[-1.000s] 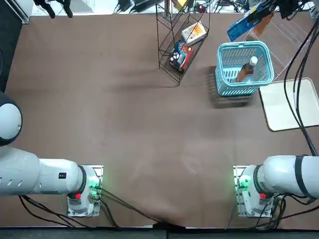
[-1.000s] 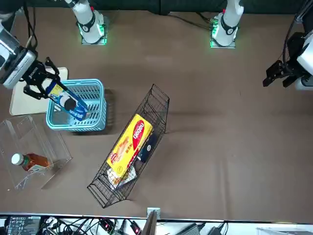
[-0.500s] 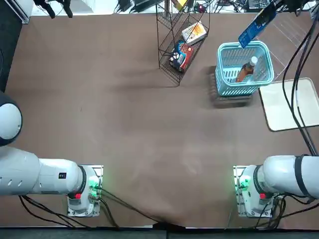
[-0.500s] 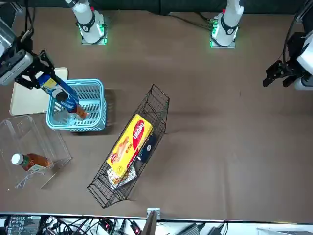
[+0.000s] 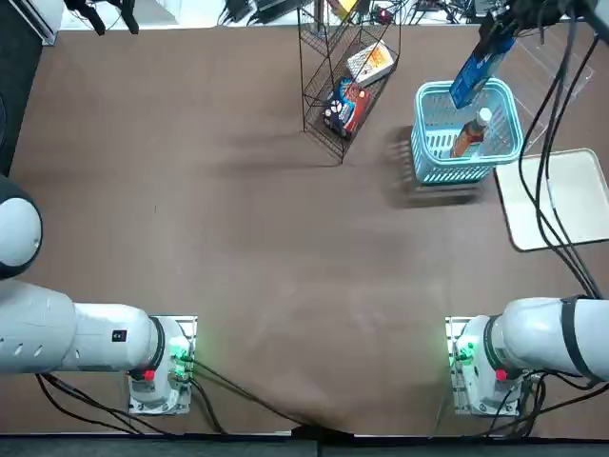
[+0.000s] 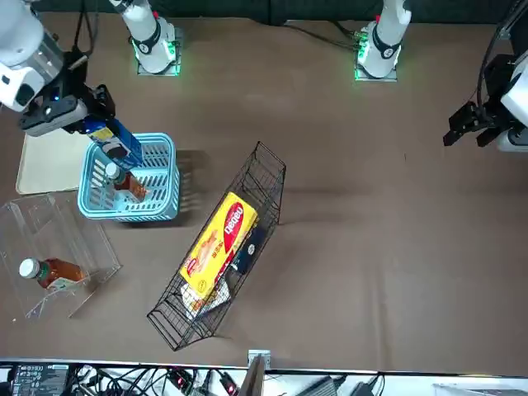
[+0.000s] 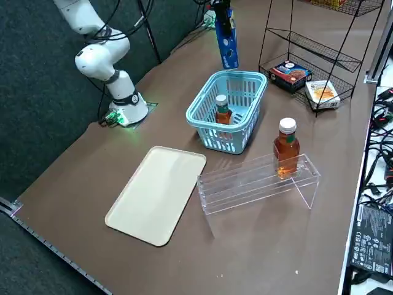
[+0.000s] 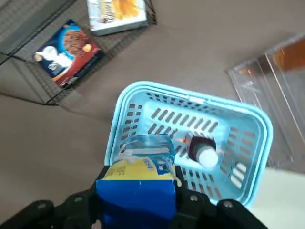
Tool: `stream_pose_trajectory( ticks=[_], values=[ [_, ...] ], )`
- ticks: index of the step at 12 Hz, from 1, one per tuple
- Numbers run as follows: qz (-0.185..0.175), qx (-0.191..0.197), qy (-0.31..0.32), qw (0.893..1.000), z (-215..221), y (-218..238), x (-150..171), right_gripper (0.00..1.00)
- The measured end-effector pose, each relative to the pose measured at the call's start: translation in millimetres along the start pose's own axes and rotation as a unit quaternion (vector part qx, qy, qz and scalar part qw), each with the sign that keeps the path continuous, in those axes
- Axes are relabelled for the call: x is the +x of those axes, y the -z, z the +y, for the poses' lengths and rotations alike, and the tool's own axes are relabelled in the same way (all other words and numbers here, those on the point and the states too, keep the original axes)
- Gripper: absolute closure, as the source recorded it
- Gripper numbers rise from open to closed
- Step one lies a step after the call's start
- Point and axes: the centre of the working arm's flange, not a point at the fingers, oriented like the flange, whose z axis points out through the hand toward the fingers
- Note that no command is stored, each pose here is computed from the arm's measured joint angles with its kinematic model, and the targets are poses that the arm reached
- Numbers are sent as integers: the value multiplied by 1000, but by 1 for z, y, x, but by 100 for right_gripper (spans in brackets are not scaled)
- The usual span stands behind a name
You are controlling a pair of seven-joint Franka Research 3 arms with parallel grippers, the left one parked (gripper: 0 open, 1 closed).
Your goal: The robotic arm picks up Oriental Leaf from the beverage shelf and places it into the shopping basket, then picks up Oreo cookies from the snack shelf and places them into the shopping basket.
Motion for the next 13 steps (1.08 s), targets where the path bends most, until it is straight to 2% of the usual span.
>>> stream_pose_trajectory(
  ticks=[4, 7, 10, 13],
  values=[
    [-18, -35, -62, 997, -27, -9, 1, 50],
    [-32, -44, -77, 996, -22, -22, 2, 50],
    [-40, -47, -92, 994, -18, -51, 0, 50],
    [-30, -49, -98, 994, -13, -95, -4, 50]
  ],
)
